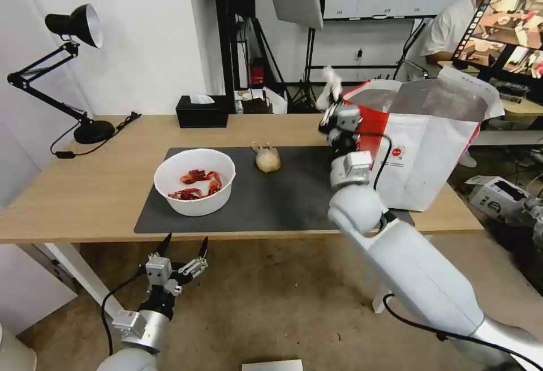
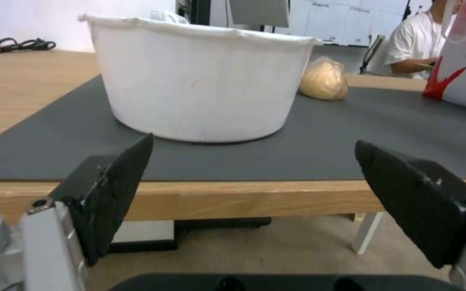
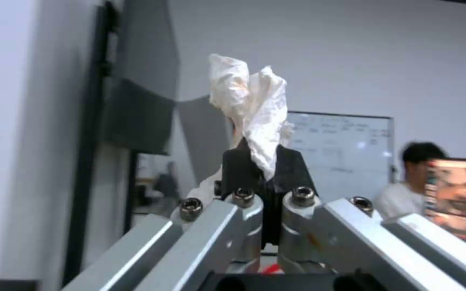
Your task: Pick up the trash from the table and place it into the takeout bag.
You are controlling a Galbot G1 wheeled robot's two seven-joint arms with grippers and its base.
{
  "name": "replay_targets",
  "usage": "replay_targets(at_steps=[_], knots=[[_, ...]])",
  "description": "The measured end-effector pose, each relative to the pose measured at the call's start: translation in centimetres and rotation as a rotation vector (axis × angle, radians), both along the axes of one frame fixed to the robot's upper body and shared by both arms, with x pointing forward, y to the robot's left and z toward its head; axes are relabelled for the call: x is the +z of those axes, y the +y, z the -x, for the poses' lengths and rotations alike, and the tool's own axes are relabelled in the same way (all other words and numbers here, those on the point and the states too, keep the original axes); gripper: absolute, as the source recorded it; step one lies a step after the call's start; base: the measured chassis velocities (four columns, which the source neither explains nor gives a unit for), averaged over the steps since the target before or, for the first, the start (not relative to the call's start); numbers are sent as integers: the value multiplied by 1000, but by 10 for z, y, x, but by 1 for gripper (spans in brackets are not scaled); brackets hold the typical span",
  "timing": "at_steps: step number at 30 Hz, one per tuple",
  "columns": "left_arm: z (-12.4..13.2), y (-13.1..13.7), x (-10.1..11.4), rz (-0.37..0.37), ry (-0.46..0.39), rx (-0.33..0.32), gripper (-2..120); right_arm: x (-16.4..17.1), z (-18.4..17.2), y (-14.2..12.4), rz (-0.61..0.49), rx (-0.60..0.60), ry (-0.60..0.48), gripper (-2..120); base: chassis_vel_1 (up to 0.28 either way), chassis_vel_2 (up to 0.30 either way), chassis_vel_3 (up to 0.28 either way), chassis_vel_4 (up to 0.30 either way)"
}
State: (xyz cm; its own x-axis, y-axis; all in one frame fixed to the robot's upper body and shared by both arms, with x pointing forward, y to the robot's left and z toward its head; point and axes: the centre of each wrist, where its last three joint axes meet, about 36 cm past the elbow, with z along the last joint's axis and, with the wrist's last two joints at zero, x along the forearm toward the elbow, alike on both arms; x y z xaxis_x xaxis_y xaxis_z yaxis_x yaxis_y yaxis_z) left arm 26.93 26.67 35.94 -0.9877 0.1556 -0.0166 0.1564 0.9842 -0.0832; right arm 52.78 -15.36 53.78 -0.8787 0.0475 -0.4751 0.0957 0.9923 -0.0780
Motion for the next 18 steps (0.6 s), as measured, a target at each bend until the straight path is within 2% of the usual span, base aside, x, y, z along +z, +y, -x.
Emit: replay_targets(at_steps=[3, 6, 11, 18], knots=[[0, 1, 2, -3, -3, 1, 100, 15, -9, -13, -28, -125, 49, 0, 0, 0, 0, 0], [1, 1, 2, -3, -3, 0, 100, 22, -14, -25, -25, -176, 70, 0, 0, 0, 0, 0], [2, -1, 2, 5, -2, 1, 100, 27, -17, -39, -27, -204, 113, 0, 0, 0, 0, 0], [4, -4, 2, 12, 0, -2, 100, 30, -16, -39, -61, -231, 185, 3, 0, 0, 0, 0]])
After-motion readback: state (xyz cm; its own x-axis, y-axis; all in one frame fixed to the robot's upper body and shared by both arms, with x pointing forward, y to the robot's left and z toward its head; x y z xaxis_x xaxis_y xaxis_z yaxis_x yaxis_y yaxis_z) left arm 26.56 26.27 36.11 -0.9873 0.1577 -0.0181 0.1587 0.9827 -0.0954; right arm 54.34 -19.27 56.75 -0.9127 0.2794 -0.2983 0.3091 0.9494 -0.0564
